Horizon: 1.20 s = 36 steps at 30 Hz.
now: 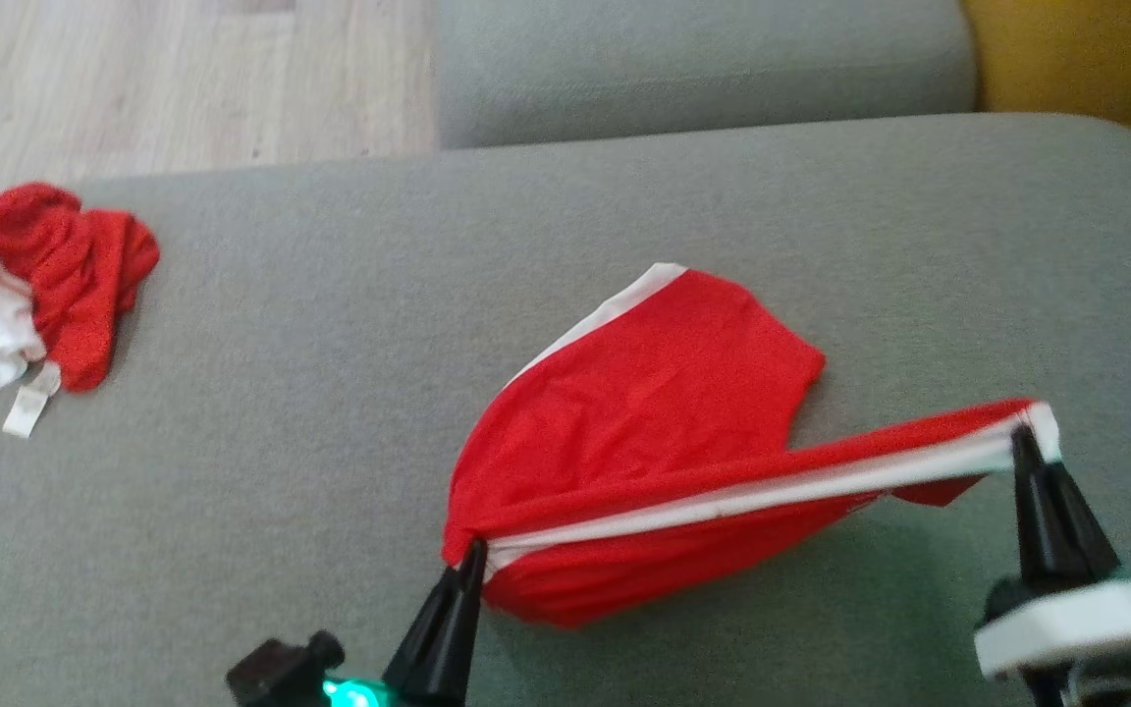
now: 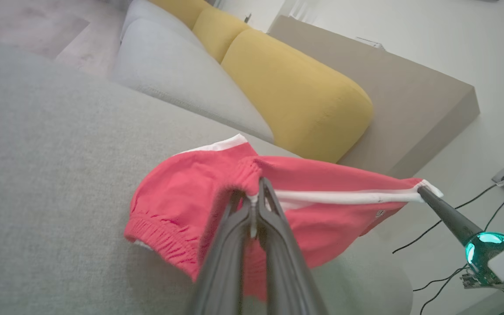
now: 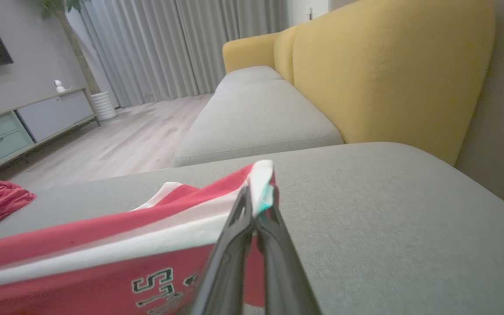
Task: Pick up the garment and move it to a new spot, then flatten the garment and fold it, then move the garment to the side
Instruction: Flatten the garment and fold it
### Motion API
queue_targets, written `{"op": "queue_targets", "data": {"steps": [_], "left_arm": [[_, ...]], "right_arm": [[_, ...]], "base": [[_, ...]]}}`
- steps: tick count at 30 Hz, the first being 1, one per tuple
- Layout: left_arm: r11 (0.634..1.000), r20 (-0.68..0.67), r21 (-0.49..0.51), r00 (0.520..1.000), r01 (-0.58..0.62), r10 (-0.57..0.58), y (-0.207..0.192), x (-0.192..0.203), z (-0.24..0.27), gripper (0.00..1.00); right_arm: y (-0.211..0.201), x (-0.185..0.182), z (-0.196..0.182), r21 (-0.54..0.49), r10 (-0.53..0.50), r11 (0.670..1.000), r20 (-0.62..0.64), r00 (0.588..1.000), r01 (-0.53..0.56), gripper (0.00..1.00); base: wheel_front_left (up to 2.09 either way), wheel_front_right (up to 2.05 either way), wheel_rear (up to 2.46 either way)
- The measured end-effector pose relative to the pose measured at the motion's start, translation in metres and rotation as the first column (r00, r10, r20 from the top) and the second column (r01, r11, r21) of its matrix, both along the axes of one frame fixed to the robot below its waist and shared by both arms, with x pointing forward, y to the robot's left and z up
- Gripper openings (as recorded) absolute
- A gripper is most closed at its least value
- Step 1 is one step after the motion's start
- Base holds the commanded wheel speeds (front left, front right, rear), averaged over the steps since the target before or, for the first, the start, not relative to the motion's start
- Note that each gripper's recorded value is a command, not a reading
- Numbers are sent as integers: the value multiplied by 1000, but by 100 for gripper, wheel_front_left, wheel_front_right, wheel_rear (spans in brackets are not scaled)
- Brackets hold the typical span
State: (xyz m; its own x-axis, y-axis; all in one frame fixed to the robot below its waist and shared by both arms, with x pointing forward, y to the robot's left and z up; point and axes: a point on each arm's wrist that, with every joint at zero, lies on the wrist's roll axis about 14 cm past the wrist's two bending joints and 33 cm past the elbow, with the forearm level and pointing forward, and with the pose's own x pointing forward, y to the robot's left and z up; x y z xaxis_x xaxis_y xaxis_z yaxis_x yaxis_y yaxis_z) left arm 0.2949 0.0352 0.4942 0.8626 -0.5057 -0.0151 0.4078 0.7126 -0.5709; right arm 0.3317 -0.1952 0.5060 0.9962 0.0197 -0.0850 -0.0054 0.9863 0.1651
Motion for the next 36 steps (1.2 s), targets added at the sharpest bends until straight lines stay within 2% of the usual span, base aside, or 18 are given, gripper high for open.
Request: {"op": "queue_targets", "data": {"steps": [6,10,19,26,27,28,29,30,31,36], "left_arm": [[992,-103,-79,990,-101,93,8,29,-16,0],[986,-131,-84,983,-142,130,14,48,-22,0],[978,-228,-46,955,-203,188,31,85,-52,0],[972,-271,-5,936,-234,224,42,106,-69,0],[972,-281,0,932,-237,227,43,107,-72,0],[971,-292,6,928,-239,230,44,108,-76,0],[971,-298,10,926,-238,230,45,108,-78,33],[972,-301,14,926,-234,227,44,107,-79,73],[973,-302,21,927,-228,224,42,107,-80,100],[976,-246,45,944,-215,220,36,107,-70,100]], "right_arm": [[28,62,4,-36,89,995,-5,996,-89,0],[45,93,-2,-63,140,988,-40,989,-142,0],[85,161,-49,-100,258,954,-216,942,-284,0],[111,194,-76,-115,314,925,-301,901,-361,0],[114,196,-79,-114,318,923,-312,895,-368,40],[116,199,-82,-113,322,921,-324,890,-374,91],[119,200,-85,-114,326,917,-338,883,-382,100],[120,201,-87,-115,328,915,-346,879,-386,100],[120,202,-88,-116,328,914,-350,877,-388,100],[122,203,-80,-115,335,914,-326,884,-389,100]], "base": [[0,0,0],[0,0,0],[0,0,0],[0,0,0],[0,0,0],[0,0,0],[0,0,0],[0,0,0],[0,0,0],[0,0,0]]}}
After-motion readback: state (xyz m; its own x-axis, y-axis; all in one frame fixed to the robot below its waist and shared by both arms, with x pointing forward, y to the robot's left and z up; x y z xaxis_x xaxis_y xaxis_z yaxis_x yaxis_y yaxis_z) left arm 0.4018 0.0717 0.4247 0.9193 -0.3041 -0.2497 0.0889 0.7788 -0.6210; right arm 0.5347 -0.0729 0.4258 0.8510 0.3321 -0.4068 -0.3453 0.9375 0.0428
